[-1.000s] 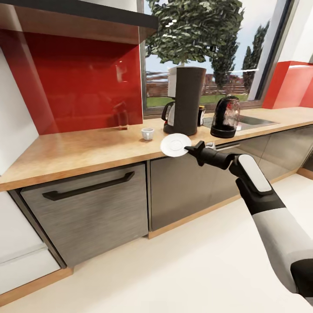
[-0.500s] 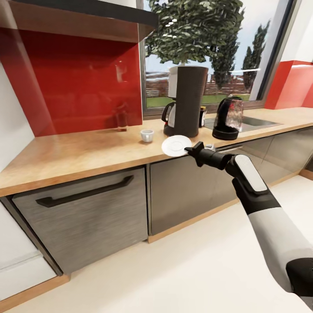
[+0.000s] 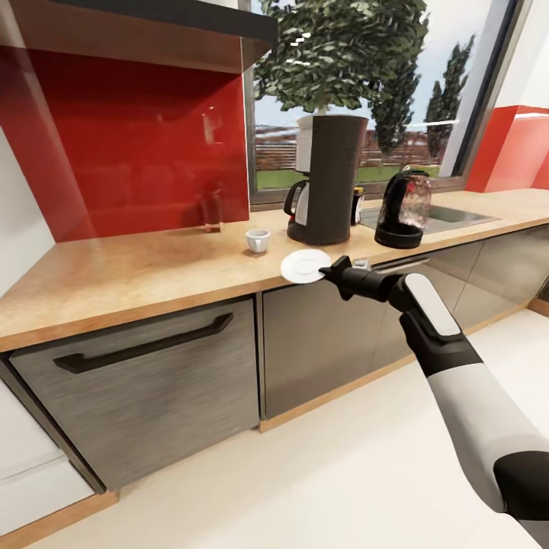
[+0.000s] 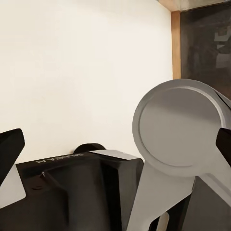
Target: Set up a coffee station on the kitchen countertop: keep the coffee maker on the countertop, move the bottle of coffee from the kitchen shelf to the counter next to the coffee maker, place a paper coffee filter on top of the coffee maker, put the saucer next to the coffee maker with the coffee cup on the saucer, and place the electric kettle next to the coffee maker.
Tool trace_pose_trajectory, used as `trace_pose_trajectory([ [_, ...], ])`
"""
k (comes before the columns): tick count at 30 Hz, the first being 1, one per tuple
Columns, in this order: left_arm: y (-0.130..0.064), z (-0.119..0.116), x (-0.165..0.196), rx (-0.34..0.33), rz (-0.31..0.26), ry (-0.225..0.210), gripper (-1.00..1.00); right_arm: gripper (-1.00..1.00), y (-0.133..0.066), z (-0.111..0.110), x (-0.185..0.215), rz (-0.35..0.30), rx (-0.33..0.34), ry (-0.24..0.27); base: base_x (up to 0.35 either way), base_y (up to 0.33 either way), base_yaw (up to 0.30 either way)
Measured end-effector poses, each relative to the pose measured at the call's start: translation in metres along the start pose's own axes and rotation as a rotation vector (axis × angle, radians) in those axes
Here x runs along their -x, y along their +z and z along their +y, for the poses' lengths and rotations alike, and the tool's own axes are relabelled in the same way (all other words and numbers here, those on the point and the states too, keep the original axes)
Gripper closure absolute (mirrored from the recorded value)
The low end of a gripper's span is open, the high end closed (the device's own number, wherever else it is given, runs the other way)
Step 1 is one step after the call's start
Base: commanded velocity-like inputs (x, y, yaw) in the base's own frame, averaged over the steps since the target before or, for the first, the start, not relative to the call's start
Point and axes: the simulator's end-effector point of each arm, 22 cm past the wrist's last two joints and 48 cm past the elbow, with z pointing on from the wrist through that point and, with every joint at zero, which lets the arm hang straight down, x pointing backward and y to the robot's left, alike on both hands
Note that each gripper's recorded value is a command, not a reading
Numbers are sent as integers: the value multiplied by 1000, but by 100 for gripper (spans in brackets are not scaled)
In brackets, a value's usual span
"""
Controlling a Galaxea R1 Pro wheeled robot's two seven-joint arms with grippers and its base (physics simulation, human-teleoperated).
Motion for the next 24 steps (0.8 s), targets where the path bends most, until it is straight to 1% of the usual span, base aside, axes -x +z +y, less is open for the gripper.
trace_pose_trajectory([
  [2,0,0,0,0,0,0,-100,100,1,-2,0,1,-5,2,6,0,0],
  [6,0,0,0,0,0,0,-100,100,4,-16,-1,7,-34,22,153,0,0],
  [9,0,0,0,0,0,0,-100,100,5,-17,-1,9,-28,50,178,0,0],
  [11,0,0,0,0,0,0,-100,100,5,-17,-1,8,-26,58,111,0,0],
  [20,0,0,0,0,0,0,-100,100,5,-17,-1,8,-25,60,29,0,0],
  [24,0,0,0,0,0,0,-100,100,5,-16,-1,8,-24,60,109,0,0],
])
